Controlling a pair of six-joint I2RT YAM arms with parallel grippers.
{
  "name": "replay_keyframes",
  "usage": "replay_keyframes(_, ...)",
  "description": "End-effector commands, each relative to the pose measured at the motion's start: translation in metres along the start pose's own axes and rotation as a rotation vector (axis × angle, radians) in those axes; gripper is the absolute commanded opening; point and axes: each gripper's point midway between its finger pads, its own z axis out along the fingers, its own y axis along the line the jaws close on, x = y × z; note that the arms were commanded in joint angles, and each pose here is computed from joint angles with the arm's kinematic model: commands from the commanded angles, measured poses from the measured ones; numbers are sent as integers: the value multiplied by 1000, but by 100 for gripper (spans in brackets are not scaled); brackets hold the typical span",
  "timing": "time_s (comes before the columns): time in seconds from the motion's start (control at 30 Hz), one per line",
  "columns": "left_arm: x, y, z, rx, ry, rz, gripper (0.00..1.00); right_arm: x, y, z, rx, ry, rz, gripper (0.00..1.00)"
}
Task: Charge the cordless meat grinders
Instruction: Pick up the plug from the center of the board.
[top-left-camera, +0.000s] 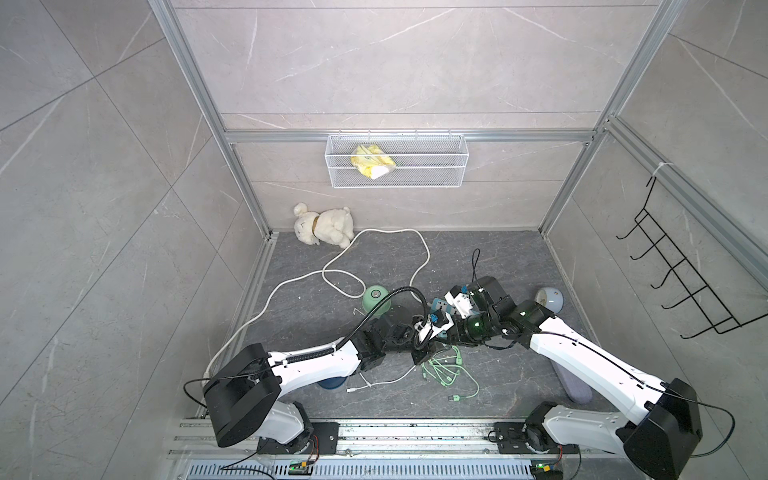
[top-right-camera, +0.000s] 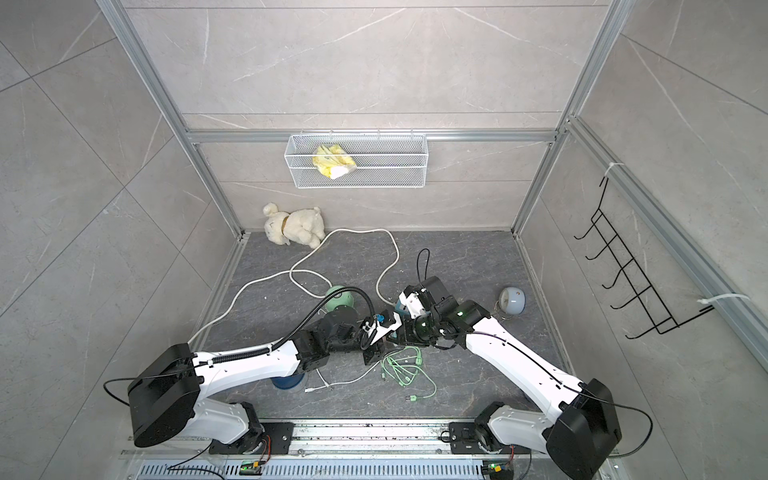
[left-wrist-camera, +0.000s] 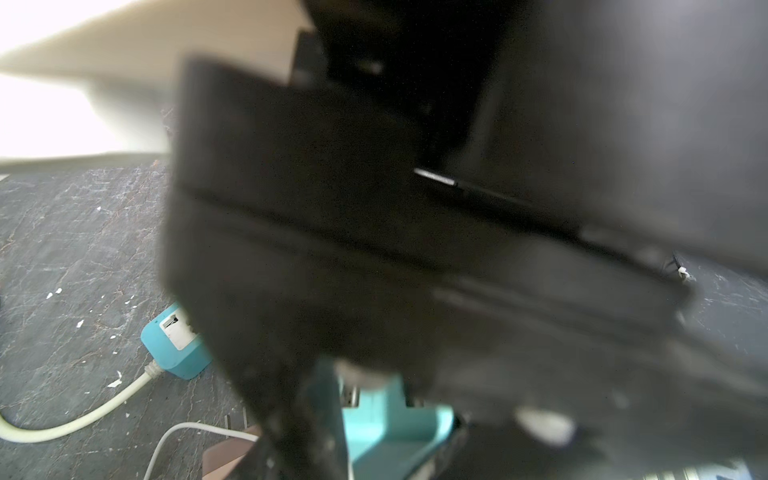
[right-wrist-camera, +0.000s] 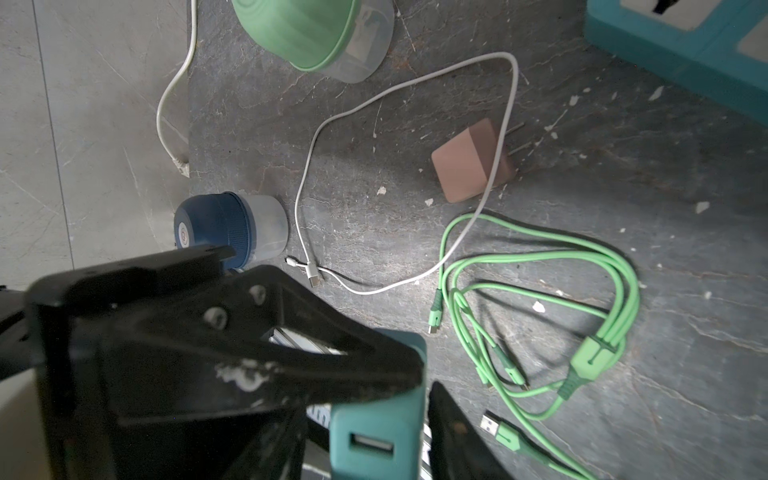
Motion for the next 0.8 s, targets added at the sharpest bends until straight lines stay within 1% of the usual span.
replay_keyframes(0.0,-25,-2,0,22,-54,6,14,5,-9,9,28,17,15,44)
replay_keyframes(0.17,-21,3,3,2,-25,-7,14,7,-13,11,41,20,27,31)
replay_keyframes(0.27,-22,5,5,-7,-6,-16,13,7,-16,12,51,12,39,25)
replay_keyframes(0.33,-24,7,5,-17,-6,-20,16,5,-16,12,49,2,45,22)
replay_keyframes(0.37,-24,8,4,-23,-5,-22,21,4,-16,11,52,-4,50,20)
replay_keyframes(0.43,-26,9,2,-32,-15,-25,36,2,-17,10,63,-18,51,17)
replay_keyframes(0.47,-28,9,0,-37,-27,-27,47,1,-18,9,70,-24,51,15)
replay_keyframes(0.57,-31,9,-7,-54,-61,-35,76,-4,-21,7,100,-34,33,9)
replay_keyframes(0.6,-31,9,-9,-59,-71,-36,91,-5,-22,6,117,-35,25,9)
replay_keyframes(0.63,-31,8,-12,-62,-83,-37,98,-7,-24,5,132,-39,17,8)
replay_keyframes(0.67,-31,8,-15,-67,-94,-35,100,-10,-27,3,156,-47,5,7)
replay_keyframes(0.77,-29,9,-26,-101,-126,-35,100,-23,-40,-5,224,-68,-30,5)
